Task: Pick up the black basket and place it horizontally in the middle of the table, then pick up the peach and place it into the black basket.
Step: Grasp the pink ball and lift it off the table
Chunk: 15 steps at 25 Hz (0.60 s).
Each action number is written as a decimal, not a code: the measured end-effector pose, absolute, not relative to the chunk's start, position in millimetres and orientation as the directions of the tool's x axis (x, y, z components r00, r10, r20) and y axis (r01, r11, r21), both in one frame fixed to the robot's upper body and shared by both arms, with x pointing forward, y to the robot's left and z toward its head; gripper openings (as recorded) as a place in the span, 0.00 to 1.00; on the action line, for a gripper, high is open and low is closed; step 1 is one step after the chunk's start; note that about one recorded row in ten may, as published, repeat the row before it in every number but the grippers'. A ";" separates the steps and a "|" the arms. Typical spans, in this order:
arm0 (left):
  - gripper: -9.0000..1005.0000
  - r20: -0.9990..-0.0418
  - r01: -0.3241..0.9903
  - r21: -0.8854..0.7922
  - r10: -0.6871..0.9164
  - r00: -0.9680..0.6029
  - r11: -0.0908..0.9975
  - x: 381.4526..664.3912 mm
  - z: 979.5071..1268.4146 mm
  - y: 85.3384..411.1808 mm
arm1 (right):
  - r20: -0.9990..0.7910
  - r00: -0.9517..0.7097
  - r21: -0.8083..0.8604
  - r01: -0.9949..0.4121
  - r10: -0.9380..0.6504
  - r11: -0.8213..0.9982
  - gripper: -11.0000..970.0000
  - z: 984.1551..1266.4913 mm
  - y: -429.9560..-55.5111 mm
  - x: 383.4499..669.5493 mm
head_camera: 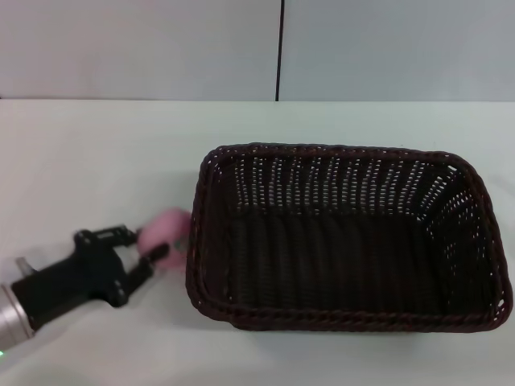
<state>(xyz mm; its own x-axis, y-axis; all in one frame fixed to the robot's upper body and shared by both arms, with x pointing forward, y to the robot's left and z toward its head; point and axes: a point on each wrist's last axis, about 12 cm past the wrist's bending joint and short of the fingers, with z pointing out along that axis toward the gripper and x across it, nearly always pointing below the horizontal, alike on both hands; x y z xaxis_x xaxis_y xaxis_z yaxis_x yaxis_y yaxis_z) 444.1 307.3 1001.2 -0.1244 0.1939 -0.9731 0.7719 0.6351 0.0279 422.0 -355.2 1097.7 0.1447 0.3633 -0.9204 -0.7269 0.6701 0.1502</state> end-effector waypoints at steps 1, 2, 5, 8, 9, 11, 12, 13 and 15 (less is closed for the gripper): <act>0.35 -0.978 0.753 0.029 0.175 -0.115 0.658 444.2 1003.6 311.5 | -0.918 0.147 0.156 -0.721 0.369 0.675 0.60 1097.0 -356.2 420.9; 0.34 -0.978 0.753 0.029 0.175 -0.115 0.658 444.2 1003.6 311.5 | -0.918 0.147 0.156 -0.721 0.369 0.675 0.60 1097.0 -356.2 420.9; 0.31 -0.992 0.716 0.036 0.111 -0.059 0.697 442.9 1014.8 321.7 | -0.915 0.148 0.161 -0.719 0.375 0.677 0.60 1096.5 -356.6 420.3; 0.28 -0.998 0.725 0.052 0.054 0.020 0.686 440.6 1028.7 325.5 | -0.914 0.152 0.159 -0.719 0.377 0.676 0.61 1097.0 -356.5 421.0; 0.27 -0.998 0.738 0.057 0.030 0.049 0.673 439.2 1033.9 325.1 | -0.913 0.153 0.158 -0.721 0.378 0.674 0.61 1097.3 -356.0 421.8; 0.26 -0.993 0.776 0.063 -0.035 0.109 0.627 437.1 1044.1 318.3 | -0.911 0.156 0.154 -0.731 0.383 0.665 0.61 1098.6 -353.8 425.0; 0.25 -0.993 0.776 0.063 -0.035 0.109 0.627 437.1 1044.1 318.3 | -0.911 0.156 0.154 -0.731 0.383 0.665 0.61 1098.6 -353.8 425.0; 0.25 -0.991 0.790 0.064 -0.057 0.125 0.610 437.2 1047.0 315.2 | -0.910 0.157 0.152 -0.736 0.385 0.660 0.61 1099.1 -352.9 425.8; 0.24 -0.982 0.820 0.061 -0.113 0.151 0.568 438.0 1052.9 306.8 | -0.908 0.159 0.148 -0.743 0.387 0.652 0.60 1100.1 -351.5 427.3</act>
